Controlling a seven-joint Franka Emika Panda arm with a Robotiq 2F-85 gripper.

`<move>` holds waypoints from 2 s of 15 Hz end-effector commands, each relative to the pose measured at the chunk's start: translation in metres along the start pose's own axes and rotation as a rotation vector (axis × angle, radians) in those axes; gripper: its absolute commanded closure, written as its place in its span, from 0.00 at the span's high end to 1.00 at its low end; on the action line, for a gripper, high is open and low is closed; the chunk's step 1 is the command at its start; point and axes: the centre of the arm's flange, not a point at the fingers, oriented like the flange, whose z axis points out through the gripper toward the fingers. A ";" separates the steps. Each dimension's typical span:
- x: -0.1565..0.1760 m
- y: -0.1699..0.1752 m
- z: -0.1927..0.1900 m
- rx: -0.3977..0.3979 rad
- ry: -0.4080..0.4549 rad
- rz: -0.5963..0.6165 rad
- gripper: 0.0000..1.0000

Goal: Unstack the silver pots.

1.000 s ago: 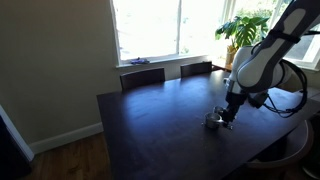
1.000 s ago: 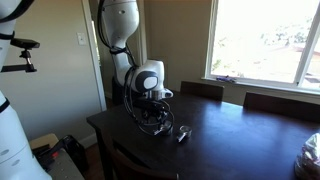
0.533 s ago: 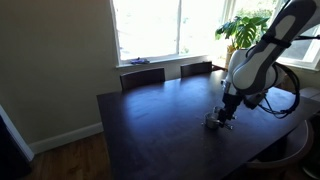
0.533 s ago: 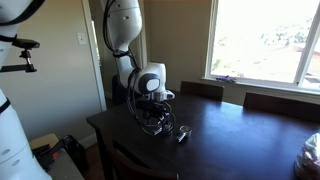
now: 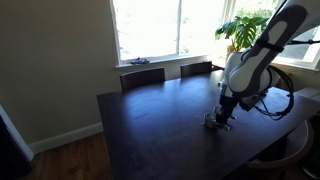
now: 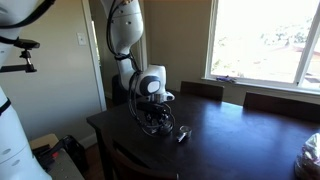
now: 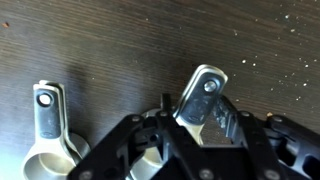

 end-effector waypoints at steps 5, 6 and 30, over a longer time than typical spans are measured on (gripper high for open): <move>-0.009 0.008 -0.013 -0.039 0.012 0.031 0.12; -0.010 0.010 -0.015 -0.050 0.018 0.033 0.12; -0.023 0.003 -0.017 -0.125 0.071 -0.085 0.56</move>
